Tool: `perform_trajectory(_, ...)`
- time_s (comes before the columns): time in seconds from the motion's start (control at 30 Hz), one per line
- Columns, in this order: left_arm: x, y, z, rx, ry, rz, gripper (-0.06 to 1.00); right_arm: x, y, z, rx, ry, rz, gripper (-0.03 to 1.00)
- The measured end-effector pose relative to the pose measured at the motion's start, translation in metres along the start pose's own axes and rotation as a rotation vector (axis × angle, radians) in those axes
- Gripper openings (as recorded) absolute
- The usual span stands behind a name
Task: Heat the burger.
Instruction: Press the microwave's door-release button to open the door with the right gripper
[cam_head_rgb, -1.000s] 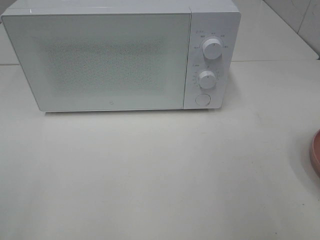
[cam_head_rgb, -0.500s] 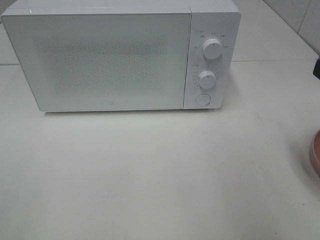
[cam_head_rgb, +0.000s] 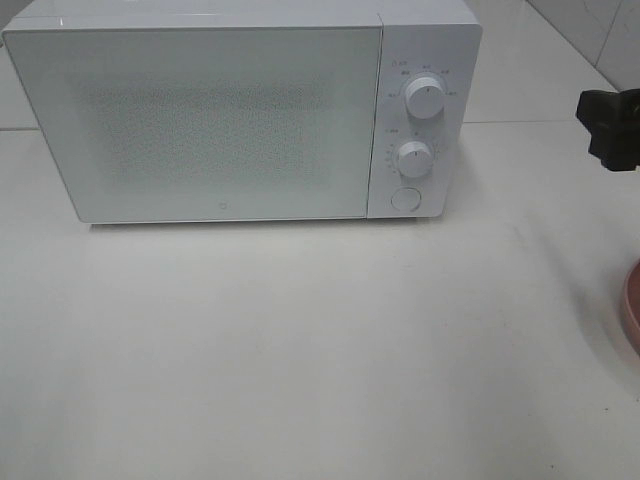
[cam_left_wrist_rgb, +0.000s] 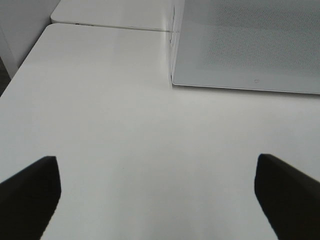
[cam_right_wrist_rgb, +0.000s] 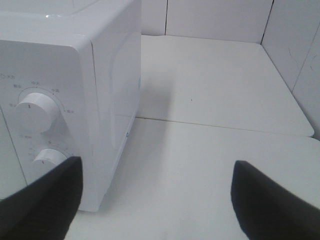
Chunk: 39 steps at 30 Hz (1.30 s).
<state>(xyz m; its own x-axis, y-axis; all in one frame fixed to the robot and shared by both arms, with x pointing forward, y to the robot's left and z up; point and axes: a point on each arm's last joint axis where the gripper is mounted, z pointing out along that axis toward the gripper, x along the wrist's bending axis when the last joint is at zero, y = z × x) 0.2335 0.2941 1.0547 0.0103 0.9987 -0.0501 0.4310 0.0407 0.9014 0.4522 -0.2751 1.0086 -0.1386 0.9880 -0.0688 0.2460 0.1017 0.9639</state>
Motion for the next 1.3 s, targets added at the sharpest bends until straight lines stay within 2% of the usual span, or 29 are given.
perform_trajectory(0.17, 0.000, 0.000, 0.000, 0.000, 0.000, 0.000, 0.97, 0.000, -0.009, 0.011, -0.015, -0.018, -0.009, 0.76)
perform_trajectory(0.33, 0.000, 0.000, 0.000, 0.000, 0.000, 0.000, 0.97, 0.009, -0.026, 0.013, -0.055, -0.033, 0.018, 0.76)
perform_trajectory(0.57, 0.000, 0.000, 0.000, 0.000, 0.000, 0.000, 0.97, 0.036, -0.048, 0.016, -0.040, -0.040, 0.019, 0.76)
perform_trajectory(0.8, 0.000, 0.000, 0.000, 0.000, 0.000, 0.000, 0.97, 0.053, -0.056, 0.017, -0.030, -0.048, 0.046, 0.76)
perform_trajectory(1.03, 0.000, 0.000, 0.000, 0.000, 0.000, 0.000, 0.97, 0.081, -0.065, 0.013, -0.047, -0.015, 0.040, 0.76)
perform_trajectory(1.3, 0.000, 0.000, 0.000, 0.000, 0.000, 0.000, 0.97, 0.104, -0.081, 0.013, 0.006, -0.022, 0.030, 0.76)
